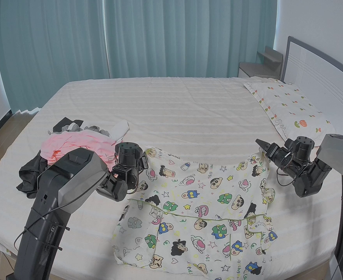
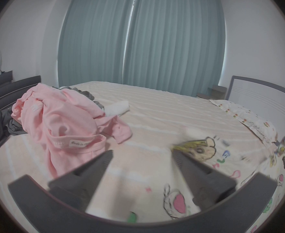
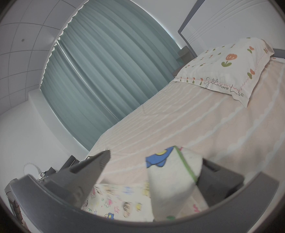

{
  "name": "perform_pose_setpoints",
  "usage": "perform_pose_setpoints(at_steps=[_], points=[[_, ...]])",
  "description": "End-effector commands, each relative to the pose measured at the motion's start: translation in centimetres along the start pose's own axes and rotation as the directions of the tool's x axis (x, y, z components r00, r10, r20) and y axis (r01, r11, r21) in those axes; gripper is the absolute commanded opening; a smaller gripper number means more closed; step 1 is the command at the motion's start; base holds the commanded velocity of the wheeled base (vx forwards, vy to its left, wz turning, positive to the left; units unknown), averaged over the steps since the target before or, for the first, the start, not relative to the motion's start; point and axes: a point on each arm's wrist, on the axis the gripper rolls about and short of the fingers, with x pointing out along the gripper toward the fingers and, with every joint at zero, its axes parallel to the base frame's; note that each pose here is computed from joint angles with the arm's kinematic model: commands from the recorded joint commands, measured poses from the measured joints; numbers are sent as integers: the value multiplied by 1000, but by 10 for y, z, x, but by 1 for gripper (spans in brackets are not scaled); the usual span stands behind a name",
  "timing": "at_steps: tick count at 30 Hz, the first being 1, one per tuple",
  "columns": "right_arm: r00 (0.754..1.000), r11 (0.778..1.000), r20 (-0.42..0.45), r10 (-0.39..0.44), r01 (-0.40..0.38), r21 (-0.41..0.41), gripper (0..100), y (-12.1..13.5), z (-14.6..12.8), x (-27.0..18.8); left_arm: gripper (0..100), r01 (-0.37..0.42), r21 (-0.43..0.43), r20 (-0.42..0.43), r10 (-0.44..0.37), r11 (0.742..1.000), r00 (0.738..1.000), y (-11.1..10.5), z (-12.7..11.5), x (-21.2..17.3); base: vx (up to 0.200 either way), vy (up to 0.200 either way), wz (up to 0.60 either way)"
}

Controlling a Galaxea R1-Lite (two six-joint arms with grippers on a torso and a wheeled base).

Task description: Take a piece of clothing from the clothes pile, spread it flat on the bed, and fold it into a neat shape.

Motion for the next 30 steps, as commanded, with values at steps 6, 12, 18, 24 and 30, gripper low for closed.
perform_pose_setpoints(at_steps=[6,12,18,24,30], points=[[998,998,40,-52,51,48,100,-12,-10,19,100,-106,-24,13,106,994,994,43,-1,24,0,0,0],[993,988,-21,-115,117,101,100,-14,1,27,100,-124,-13,-25,124,992,992,51,-2,15,0,0,0],[989,968,74,-127,107,228,100,-6,28,20,100,-116,-78,-29,114,990,993,49,22,-9,0,0,0],[986,967,129,-106,72,246,100,-2,53,-9,100,-60,-202,-73,46,978,996,40,46,-61,0,0,0],[990,960,49,-135,118,255,100,-7,40,-29,100,57,-338,-201,-131,939,971,27,47,-133,0,0,0]])
